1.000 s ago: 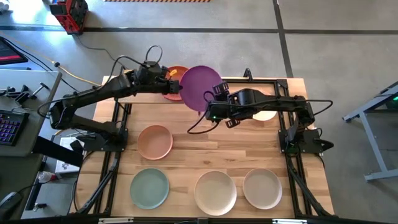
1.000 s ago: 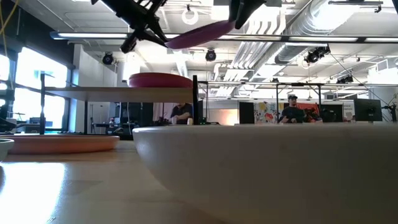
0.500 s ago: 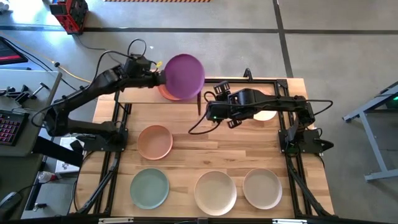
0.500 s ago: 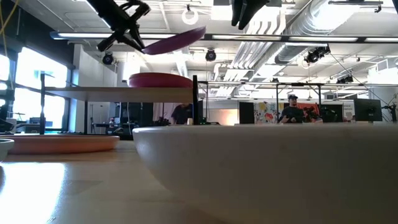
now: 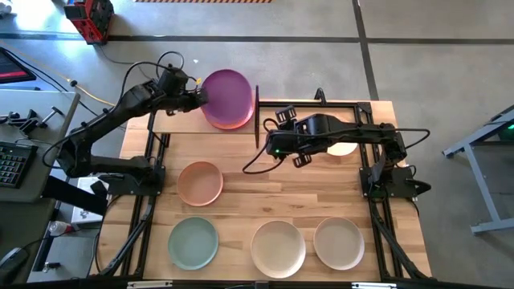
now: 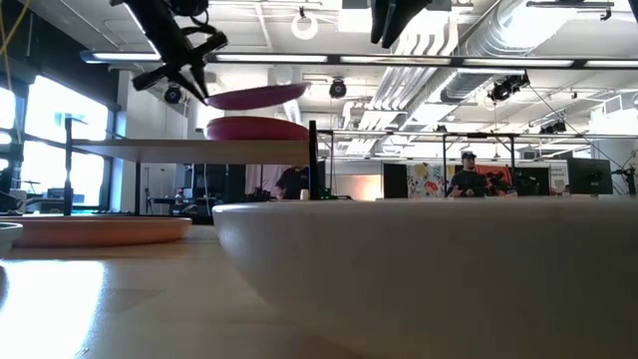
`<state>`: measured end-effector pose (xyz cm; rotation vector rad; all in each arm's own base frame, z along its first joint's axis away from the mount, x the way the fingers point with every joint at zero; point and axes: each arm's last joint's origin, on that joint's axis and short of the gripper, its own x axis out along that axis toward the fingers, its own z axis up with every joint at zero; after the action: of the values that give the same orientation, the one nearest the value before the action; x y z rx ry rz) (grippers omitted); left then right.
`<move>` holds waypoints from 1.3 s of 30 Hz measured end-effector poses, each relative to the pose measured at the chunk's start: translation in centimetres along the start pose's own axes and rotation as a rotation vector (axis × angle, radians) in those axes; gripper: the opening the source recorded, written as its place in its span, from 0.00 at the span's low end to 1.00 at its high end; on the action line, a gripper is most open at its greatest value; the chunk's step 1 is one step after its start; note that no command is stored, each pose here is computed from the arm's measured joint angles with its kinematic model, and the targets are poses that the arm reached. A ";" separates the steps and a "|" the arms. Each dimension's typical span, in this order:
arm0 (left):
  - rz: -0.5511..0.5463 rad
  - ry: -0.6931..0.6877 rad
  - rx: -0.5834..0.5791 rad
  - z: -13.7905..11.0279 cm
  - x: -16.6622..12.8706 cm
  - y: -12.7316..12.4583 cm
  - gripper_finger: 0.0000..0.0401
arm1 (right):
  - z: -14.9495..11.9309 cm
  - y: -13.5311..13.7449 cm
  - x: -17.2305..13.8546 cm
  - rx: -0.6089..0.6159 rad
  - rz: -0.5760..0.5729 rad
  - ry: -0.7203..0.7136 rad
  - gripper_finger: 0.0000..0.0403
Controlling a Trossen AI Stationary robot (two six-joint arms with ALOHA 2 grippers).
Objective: Place and stack plates onto a shelf
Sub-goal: Stack the purple plate on top of the orange plate
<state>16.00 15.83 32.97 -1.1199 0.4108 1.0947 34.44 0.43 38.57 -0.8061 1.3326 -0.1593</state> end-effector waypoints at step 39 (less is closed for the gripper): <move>0.058 0.043 0.029 0.2 2.8 -0.3 0.15 | 0.0 0.1 0.0 0.126 0.042 -0.013 0.32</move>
<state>17.47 17.42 31.09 -1.1135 0.4948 1.1137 34.43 0.54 38.48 -0.6713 1.3121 -0.2030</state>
